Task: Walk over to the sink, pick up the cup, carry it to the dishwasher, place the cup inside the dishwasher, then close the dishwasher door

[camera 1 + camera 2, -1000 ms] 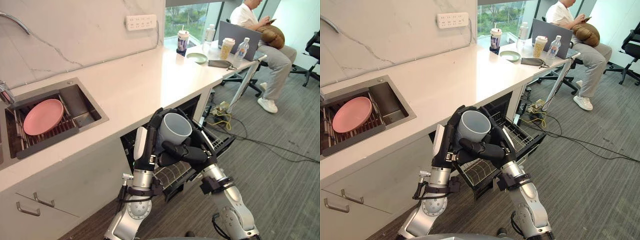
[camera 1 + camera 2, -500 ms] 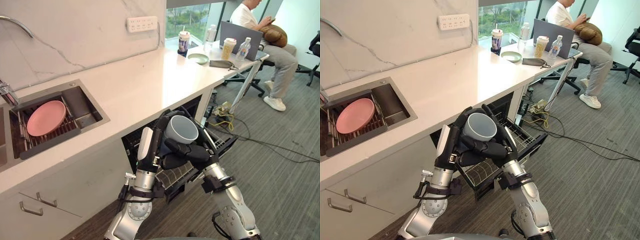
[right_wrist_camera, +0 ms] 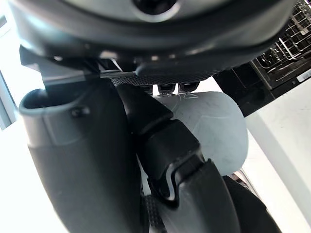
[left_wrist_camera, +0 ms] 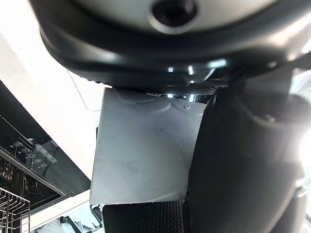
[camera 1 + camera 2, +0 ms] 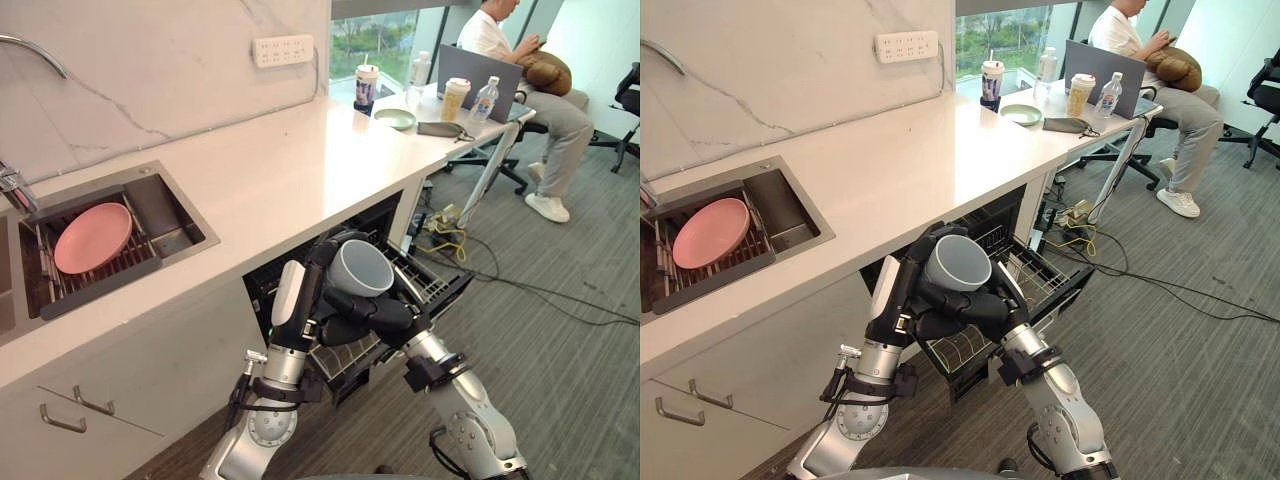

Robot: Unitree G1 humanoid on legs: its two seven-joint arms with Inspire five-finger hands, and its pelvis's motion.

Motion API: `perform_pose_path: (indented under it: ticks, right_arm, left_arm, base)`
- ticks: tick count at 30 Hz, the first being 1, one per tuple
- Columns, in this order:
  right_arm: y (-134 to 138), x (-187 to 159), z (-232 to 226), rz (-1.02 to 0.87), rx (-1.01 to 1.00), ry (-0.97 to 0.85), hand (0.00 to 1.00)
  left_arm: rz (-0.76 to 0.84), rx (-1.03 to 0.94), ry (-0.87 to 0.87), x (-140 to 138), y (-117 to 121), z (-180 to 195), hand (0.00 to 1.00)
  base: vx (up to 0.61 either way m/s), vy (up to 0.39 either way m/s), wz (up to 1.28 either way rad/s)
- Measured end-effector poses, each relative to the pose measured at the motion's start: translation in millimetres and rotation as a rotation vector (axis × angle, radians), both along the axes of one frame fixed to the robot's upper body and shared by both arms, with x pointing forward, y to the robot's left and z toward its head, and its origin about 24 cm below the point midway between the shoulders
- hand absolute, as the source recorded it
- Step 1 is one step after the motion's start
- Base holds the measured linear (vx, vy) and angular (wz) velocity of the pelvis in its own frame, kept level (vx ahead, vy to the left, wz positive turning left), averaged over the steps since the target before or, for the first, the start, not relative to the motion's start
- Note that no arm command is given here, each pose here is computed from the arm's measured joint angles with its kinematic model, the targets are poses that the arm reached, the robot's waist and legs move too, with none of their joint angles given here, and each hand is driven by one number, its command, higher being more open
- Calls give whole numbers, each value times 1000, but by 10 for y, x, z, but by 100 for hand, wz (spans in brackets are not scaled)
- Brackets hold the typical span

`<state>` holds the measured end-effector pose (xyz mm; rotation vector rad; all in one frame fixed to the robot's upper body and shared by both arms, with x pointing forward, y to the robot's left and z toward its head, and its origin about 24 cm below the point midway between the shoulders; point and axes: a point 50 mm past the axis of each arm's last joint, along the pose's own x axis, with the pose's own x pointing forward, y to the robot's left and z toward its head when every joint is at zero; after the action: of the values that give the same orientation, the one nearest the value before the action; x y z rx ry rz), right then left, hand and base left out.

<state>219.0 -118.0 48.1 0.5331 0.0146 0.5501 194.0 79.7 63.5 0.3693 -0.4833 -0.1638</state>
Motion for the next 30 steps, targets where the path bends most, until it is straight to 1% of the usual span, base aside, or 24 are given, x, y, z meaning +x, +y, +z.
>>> perform_pose_path:
  ticks: [10, 11, 18, 30]
  right_arm:
    - [5, 5, 0, -9, -18, -2, 0]
    - [6, 7, 0, -12, -18, 0, 0]
    - [14, 14, -29, -37, 2, 37, 0]
    - [41, 0, -112, -80, 165, 134, 0]
  left_arm:
    - [14, -8, -5, -10, 2, -4, 0]
    - [16, -9, -5, -10, 4, -5, 100]
    - [1, -8, 0, -20, -18, -6, 100]
    - [4, -27, 19, -52, -32, -30, 100]
  base:
    - [-29, -4, 0]
    - [0, 0, 0]
    - [0, 0, 0]
    - [0, 0, 0]
